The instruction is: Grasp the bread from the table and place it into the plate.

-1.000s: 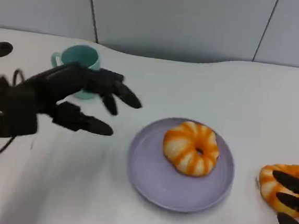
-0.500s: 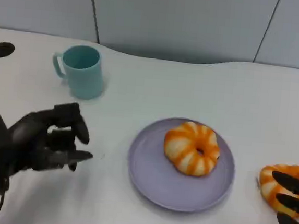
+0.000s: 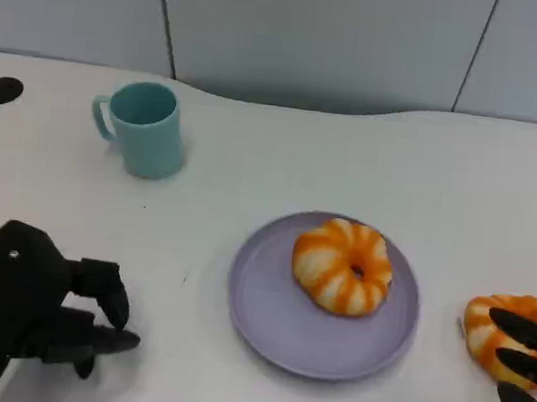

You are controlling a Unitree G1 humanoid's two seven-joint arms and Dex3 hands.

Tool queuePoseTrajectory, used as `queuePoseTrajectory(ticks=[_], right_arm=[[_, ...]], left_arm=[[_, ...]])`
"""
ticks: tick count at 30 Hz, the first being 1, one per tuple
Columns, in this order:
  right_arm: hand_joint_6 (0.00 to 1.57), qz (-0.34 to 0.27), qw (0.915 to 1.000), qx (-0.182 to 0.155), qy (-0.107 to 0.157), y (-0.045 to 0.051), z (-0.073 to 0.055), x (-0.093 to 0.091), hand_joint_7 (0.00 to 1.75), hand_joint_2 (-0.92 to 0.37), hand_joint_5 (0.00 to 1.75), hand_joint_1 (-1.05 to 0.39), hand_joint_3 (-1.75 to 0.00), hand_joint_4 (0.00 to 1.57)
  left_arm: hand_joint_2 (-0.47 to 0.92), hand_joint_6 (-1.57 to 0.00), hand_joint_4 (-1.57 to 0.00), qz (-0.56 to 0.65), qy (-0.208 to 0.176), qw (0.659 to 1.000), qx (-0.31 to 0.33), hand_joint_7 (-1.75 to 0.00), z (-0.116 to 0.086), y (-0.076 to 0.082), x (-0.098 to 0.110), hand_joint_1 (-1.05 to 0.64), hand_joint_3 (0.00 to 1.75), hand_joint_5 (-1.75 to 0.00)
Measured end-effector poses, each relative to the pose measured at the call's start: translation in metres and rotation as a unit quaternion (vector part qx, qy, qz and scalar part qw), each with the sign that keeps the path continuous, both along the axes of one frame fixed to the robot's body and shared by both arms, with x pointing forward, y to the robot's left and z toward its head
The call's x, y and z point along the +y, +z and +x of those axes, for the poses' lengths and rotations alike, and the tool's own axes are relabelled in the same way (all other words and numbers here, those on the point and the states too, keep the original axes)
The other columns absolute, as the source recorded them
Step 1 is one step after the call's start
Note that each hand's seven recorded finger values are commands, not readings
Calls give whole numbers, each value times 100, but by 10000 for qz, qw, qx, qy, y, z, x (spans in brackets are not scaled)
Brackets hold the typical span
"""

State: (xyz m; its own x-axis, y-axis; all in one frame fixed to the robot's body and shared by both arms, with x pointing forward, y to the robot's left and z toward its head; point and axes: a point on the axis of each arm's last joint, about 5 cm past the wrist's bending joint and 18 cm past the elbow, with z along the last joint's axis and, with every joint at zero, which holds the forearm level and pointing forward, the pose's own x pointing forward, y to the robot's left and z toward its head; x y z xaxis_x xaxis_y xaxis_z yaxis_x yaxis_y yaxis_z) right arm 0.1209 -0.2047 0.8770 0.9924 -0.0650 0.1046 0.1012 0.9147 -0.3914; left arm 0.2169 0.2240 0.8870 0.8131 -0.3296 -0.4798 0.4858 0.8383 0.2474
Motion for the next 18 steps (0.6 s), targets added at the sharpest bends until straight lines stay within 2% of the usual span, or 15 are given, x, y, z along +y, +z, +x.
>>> queuePoseTrajectory(ticks=[3,5,7,11,15,18], right_arm=[[78,-21,10000,1,2,1,1,-3,0,-92,1,-40,-37,93],[78,-40,10000,4,-5,3,0,-10,0,-92,1,-40,-37,93],[79,-43,10000,3,-11,3,0,-14,0,-92,1,-40,-37,93],[79,-19,10000,5,-25,3,-1,-19,1,-92,1,-40,-37,93],[78,-17,10000,32,-19,-9,-5,-29,0,-92,1,-40,-37,93],[79,-8,10000,71,29,-30,-14,-61,0,-92,1,-40,-36,94]], left_arm=[[91,-65,-71,227,-110,9996,86,-158,-3,14,-12,-38,2,-175],[91,-65,-73,330,-222,9991,132,-163,-4,11,-39,-37,1,-175],[92,-69,-72,384,-303,9987,162,-155,-5,4,-58,-38,1,-175],[92,-67,-73,385,-349,9985,194,-157,14,16,-62,-40,0,-175],[92,-63,-75,434,-412,9980,207,-168,50,30,-86,-38,1,-175],[91,-64,-73,468,-520,9972,247,-167,59,27,-111,-38,1,-175]])
